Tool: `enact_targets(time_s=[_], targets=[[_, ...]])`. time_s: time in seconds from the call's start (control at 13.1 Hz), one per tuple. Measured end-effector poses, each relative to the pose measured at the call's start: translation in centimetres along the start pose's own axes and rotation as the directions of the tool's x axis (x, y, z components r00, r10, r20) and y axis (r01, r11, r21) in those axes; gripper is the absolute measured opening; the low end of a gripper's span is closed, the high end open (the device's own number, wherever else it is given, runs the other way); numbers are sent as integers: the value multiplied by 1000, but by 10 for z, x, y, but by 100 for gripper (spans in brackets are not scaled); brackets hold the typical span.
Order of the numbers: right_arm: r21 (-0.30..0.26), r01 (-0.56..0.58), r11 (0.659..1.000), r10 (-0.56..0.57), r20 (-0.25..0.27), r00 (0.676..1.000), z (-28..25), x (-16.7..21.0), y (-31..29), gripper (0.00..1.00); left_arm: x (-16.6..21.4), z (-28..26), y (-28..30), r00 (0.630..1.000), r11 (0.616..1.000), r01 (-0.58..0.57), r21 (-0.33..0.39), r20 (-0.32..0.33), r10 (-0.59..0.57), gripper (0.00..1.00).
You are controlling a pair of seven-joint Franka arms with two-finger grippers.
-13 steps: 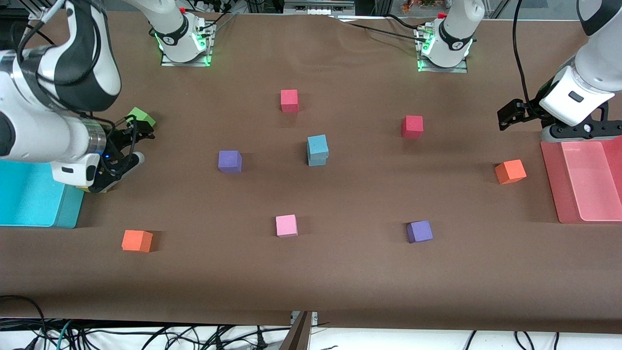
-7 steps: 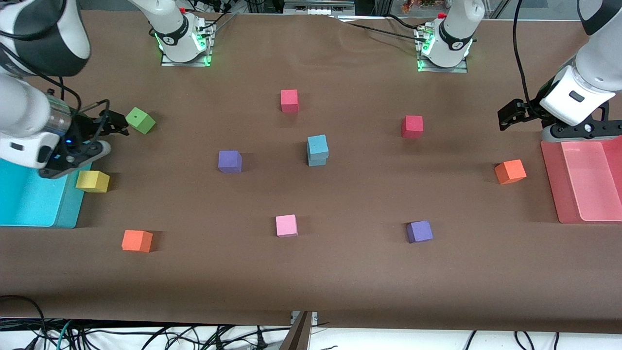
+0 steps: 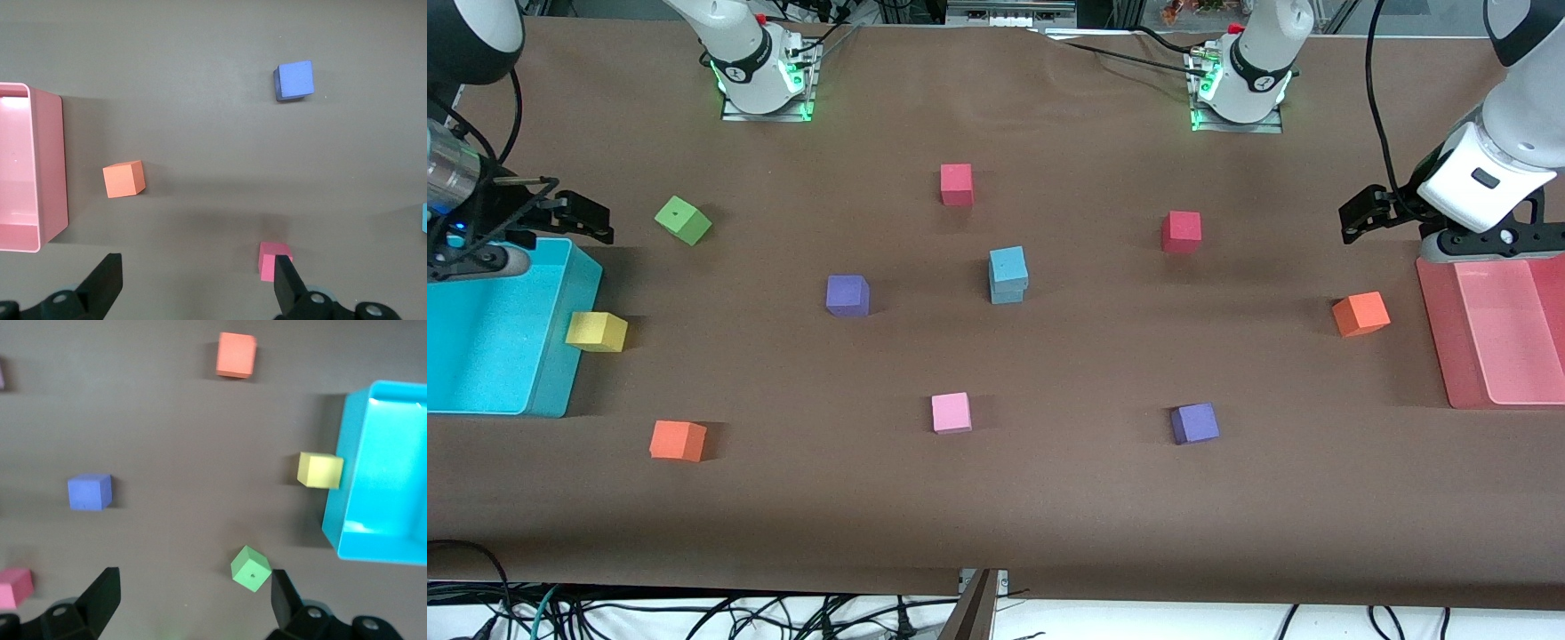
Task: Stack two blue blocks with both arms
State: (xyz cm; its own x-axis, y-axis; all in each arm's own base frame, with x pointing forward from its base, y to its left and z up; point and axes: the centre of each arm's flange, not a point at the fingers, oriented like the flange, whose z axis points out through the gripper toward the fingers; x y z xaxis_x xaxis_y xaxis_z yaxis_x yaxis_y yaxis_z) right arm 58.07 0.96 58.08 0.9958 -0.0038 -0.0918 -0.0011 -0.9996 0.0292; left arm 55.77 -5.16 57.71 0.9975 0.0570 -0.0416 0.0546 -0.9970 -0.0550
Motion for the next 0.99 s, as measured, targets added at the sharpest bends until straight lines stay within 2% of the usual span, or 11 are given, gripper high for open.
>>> enact_targets(time_s=[0.15, 0.3, 0.76, 0.99], targets=[[4, -102, 995, 102, -17, 995, -9, -6, 13, 100, 2, 3, -1, 1000, 1000, 1, 1, 3, -1, 100], [9, -137, 991, 137, -31, 990, -16, -10, 28, 100, 4, 3, -1, 1000, 1000, -2, -1, -6, 2, 100], [12, -88, 996, 88, -94, 992, -26, -11, 46, 100, 4, 2, 4, 1000, 1000, -15, -2, -15, 15, 100], [11, -75, 997, 76, -88, 993, -22, -8, 38, 100, 4, -6, 9, 999, 1000, -24, -4, -31, 24, 100]])
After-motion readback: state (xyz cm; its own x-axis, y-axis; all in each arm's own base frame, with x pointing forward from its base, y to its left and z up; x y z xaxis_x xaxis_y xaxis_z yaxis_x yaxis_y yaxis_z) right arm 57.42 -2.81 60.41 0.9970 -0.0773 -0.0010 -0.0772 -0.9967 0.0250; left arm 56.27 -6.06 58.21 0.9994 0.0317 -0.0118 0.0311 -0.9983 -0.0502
